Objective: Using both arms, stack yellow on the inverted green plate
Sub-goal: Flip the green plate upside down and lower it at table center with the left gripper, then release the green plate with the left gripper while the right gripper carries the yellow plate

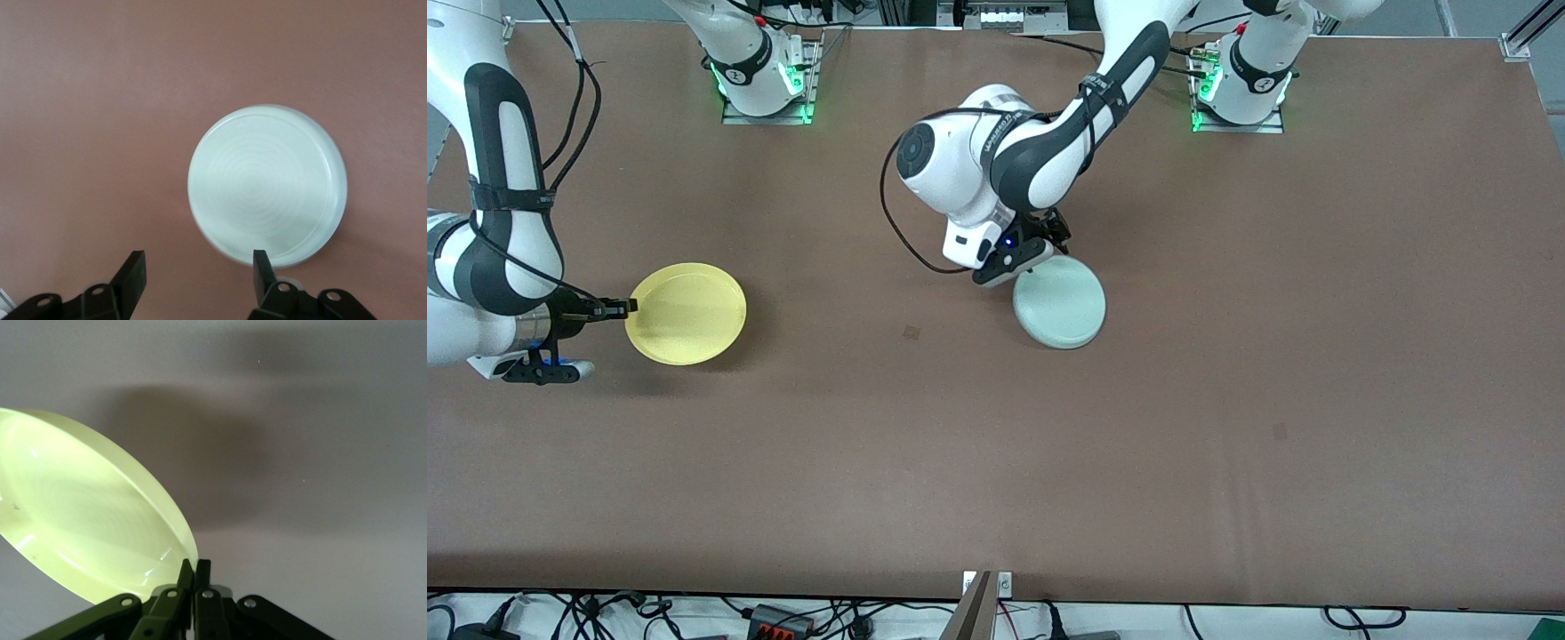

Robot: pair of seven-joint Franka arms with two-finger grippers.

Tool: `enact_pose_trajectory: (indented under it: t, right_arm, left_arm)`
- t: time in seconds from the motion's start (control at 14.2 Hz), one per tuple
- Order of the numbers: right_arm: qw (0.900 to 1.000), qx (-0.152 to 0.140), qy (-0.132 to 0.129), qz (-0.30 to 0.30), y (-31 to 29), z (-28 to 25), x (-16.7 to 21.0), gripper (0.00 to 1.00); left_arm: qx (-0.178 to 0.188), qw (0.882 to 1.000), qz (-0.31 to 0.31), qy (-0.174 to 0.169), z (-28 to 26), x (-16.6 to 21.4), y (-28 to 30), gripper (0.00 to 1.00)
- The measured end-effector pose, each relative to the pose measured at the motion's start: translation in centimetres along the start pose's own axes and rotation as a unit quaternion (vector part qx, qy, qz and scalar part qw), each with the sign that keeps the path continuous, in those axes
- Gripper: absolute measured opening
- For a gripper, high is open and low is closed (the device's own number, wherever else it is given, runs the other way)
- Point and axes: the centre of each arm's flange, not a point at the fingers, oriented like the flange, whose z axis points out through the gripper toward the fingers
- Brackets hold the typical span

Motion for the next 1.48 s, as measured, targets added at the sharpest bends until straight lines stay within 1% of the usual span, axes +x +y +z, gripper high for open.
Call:
enact_pose_trajectory:
  t: [0.14, 0.21, 0.28, 0.42, 0.49, 0.63, 0.78, 0.85, 1.06, 1.2, 1.34, 1.41, 1.48]
  right_arm:
    - [1.000, 0.000, 0.002, 0.000, 0.0, -0.2, 0.0, 0.03]
    - [1.000, -0.001, 0.007, -0.002, -0.2, -0.7, 0.1, 0.03]
    - [1.000, -0.002, 0.015, -0.005, -0.6, -1.4, 0.2, 0.03]
    - [1.000, -0.002, 0.023, -0.016, -2.1, -2.2, 0.4, 0.03]
    - [0.999, 0.006, 0.023, -0.022, -3.1, -2.2, 0.5, 0.03]
    - [0.998, 0.043, 0.018, -0.030, -5.3, -1.7, 0.7, 0.03]
    - [0.997, 0.075, 0.010, -0.035, -7.7, -0.7, 1.2, 0.03]
    - [0.996, 0.084, 0.003, -0.033, -9.0, 0.2, 1.6, 0.03]
    - [0.994, 0.101, -0.023, -0.023, -15.0, 3.3, 2.7, 0.03]
    - [0.994, 0.107, -0.031, -0.010, -20.4, 5.0, 3.0, 0.03]
    - [0.994, 0.106, -0.027, 0.003, -26.4, 6.6, 2.8, 0.03]
    - [0.994, 0.109, -0.025, 0.014, -29.5, 7.4, 2.5, 0.03]
    - [0.993, 0.113, -0.024, 0.024, -32.2, 8.2, 2.1, 0.03]
  left_arm:
    - [-0.020, 1.000, 0.012, 0.000, -1.5, -1.5, 0.3, 0.73]
    - [-0.026, 1.000, 0.014, 0.001, -2.2, -1.7, 0.3, 0.73]
    - [-0.031, 0.999, 0.011, 0.002, -2.8, -1.4, -0.1, 0.74]
    - [-0.043, 0.999, 0.011, 0.000, -4.0, 0.6, -1.6, 0.75]
    - [-0.052, 0.999, 0.016, -0.007, -4.7, 2.1, -2.9, 0.75]
    - [-0.066, 0.997, 0.038, -0.016, -6.2, 5.9, -6.4, 0.77]
    - [-0.073, 0.994, 0.078, -0.021, -7.4, 9.9, -10.6, 0.78]
    - [-0.081, 0.991, 0.100, -0.029, -7.7, 11.7, -12.7, 0.79]
    - [-0.104, 0.983, 0.146, -0.048, -7.5, 17.5, -19.3, 0.81]
    - [-0.125, 0.977, 0.163, -0.062, -6.7, 21.1, -23.8, 0.81]
    - [-0.140, 0.973, 0.172, -0.068, -5.9, 24.3, -28.5, 0.84]
    - [-0.145, 0.971, 0.174, -0.069, -5.4, 25.6, -30.8, 0.88]
    - [-0.152, 0.970, 0.177, -0.070, -5.0, 26.9, -33.1, 0.88]
